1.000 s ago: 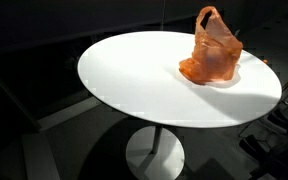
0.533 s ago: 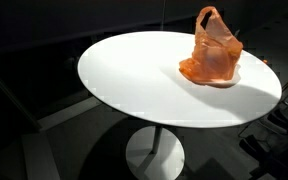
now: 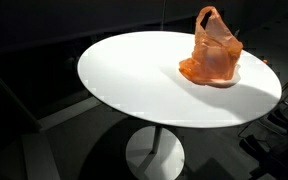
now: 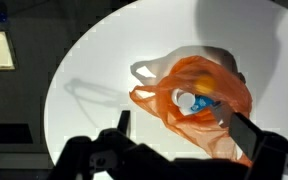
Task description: Remove the white and orange bottle from the plastic bag and put it on the table
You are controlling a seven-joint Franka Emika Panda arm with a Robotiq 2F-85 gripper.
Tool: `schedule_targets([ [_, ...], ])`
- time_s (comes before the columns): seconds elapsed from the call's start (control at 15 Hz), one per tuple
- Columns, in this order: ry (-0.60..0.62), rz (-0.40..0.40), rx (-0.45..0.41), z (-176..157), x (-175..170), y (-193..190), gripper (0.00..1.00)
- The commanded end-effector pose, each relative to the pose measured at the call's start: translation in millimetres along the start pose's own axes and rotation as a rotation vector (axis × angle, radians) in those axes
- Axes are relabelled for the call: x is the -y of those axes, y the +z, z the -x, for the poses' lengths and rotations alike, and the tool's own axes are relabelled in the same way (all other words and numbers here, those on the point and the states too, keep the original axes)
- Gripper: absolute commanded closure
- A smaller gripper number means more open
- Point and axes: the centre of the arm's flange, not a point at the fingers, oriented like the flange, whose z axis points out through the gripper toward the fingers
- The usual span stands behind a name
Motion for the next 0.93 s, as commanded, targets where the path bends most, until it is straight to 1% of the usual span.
schedule_targets([
  [0.0,0.027,0.023,0.022,-17,6,24,0.0],
  [0.33,0.113,0.04,0.061,-42,15,75,0.0],
  [0.6,0.173,0.049,0.059,-61,18,114,0.0],
  [0.87,0.169,0.053,0.038,-76,22,145,0.0],
])
